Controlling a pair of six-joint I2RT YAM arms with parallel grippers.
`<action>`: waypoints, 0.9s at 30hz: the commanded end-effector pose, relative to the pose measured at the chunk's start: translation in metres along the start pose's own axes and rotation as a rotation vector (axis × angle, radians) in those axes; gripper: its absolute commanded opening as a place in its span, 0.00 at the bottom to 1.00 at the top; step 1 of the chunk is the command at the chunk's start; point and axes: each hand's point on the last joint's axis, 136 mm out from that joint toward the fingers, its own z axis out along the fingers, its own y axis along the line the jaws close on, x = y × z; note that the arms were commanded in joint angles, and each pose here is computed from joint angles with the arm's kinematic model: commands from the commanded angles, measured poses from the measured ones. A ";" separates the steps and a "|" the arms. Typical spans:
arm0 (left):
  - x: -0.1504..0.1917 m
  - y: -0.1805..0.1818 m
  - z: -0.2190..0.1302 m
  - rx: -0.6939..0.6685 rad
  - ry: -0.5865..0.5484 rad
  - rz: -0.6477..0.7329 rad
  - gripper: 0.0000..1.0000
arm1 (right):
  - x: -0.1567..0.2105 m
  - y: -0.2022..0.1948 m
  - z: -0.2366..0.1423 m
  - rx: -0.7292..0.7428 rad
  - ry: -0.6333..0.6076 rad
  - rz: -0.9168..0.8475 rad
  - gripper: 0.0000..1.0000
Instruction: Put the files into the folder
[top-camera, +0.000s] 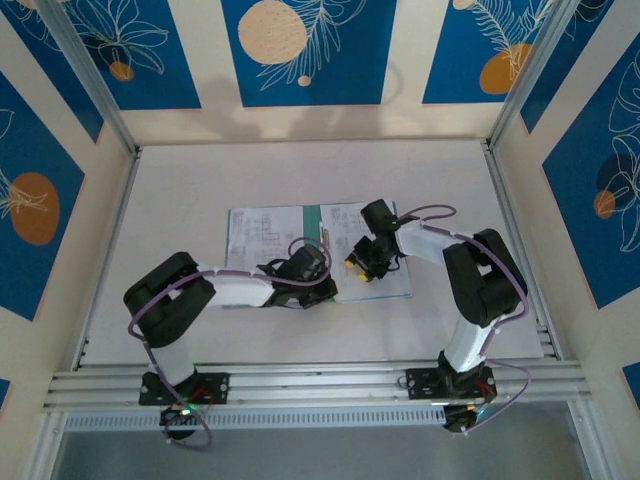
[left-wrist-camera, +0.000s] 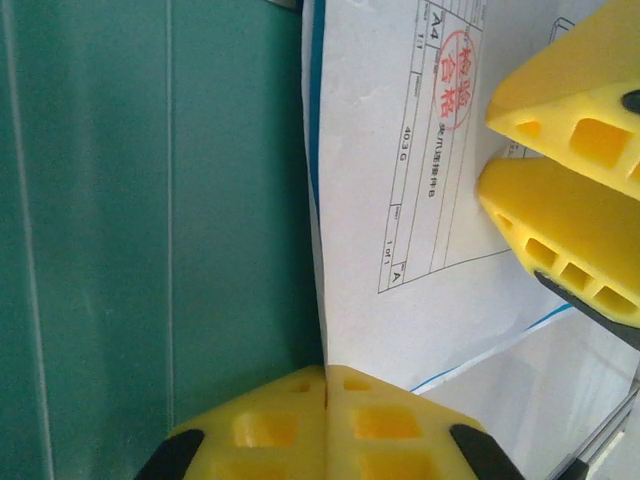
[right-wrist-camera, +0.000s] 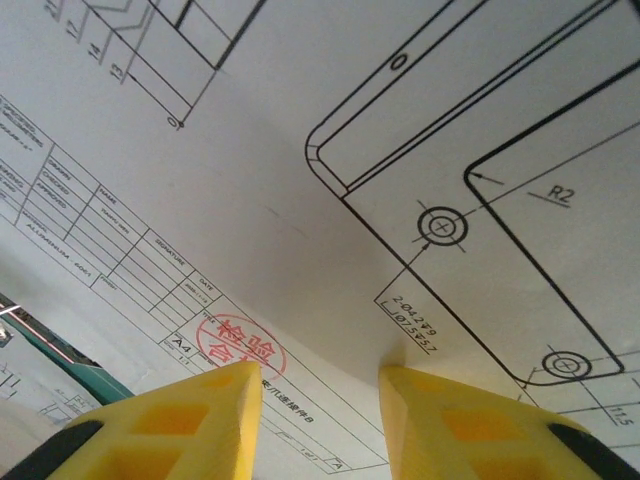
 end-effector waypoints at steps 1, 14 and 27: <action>-0.004 0.009 -0.004 -0.034 -0.014 -0.009 0.02 | 0.009 -0.026 0.003 0.092 0.013 0.027 0.42; -0.005 0.013 -0.007 -0.049 -0.028 -0.042 0.00 | 0.004 -0.001 -0.017 0.039 -0.022 -0.061 0.53; -0.007 0.015 -0.013 -0.051 -0.048 -0.051 0.14 | -0.002 0.002 0.013 0.099 0.039 -0.076 0.50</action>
